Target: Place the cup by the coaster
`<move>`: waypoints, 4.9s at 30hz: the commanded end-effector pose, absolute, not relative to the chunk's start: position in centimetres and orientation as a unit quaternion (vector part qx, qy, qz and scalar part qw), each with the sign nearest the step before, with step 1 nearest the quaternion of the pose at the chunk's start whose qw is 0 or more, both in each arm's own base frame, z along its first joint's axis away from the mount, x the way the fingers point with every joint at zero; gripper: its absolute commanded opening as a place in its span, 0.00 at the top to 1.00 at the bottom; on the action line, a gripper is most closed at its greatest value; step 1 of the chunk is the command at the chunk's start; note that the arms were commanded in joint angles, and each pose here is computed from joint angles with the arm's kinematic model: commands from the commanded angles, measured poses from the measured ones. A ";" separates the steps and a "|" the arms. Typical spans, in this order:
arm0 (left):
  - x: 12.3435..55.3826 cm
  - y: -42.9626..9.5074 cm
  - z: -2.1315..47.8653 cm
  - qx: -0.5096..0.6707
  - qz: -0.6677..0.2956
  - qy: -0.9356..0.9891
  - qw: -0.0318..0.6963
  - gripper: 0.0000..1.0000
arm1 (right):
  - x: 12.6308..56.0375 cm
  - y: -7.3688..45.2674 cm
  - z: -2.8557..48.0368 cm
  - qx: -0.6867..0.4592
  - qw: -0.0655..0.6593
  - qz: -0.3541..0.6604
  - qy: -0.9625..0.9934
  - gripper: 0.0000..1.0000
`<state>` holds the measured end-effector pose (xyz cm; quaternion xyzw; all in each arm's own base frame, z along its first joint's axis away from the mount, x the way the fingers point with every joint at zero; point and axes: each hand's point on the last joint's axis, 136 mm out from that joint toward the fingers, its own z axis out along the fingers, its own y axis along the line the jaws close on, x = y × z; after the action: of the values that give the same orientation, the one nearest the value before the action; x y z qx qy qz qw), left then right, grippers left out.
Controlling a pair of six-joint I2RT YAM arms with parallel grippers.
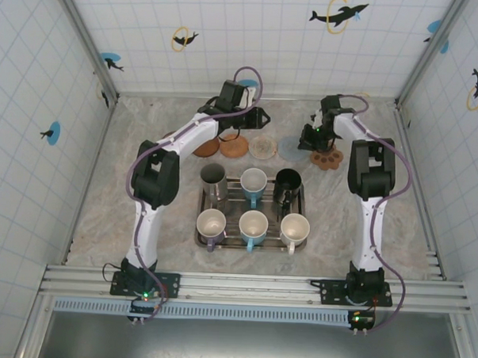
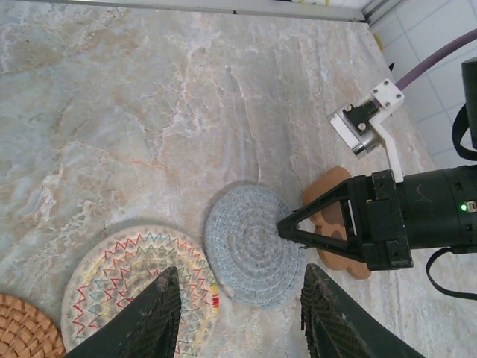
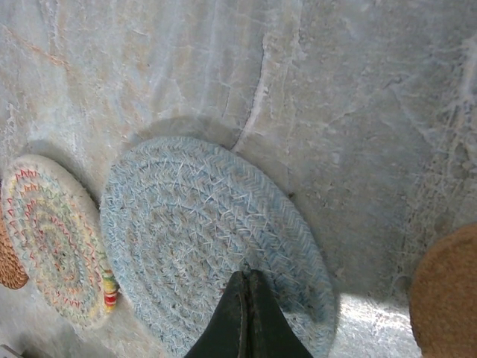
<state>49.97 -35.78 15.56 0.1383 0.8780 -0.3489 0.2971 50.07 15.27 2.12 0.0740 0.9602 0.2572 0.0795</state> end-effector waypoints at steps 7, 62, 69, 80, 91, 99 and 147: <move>50.2 -35.0 18.5 0.136 -0.351 0.867 0.327 0.55 | 49.1 14.6 2.9 0.077 0.074 0.249 0.963 1.00; 46.8 -31.8 20.0 0.127 -0.322 0.871 0.349 0.54 | 49.3 -0.3 2.6 0.180 0.115 0.183 0.960 0.39; 46.6 -31.8 19.9 0.128 -0.324 0.871 0.348 0.54 | 47.3 -0.7 2.5 0.213 0.124 0.194 0.950 0.39; 46.2 -31.6 19.6 0.129 -0.325 0.870 0.346 0.54 | 44.5 0.2 2.8 0.232 0.131 0.203 0.942 0.42; 45.9 -31.5 19.3 0.128 -0.326 0.872 0.343 0.54 | 44.0 3.0 1.2 0.225 0.118 0.227 0.940 0.48; 45.9 -31.5 19.4 0.128 -0.325 0.872 0.343 0.54 | 44.6 4.3 0.3 0.223 0.111 0.237 0.939 0.50; 44.0 -25.7 30.6 0.086 -0.254 0.835 0.480 0.51 | 42.1 7.9 18.6 0.137 0.297 0.234 0.916 0.48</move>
<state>44.13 -27.98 28.61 0.0973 0.8404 -0.2935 0.4452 43.46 7.21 17.54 0.1436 0.9170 0.2401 0.2843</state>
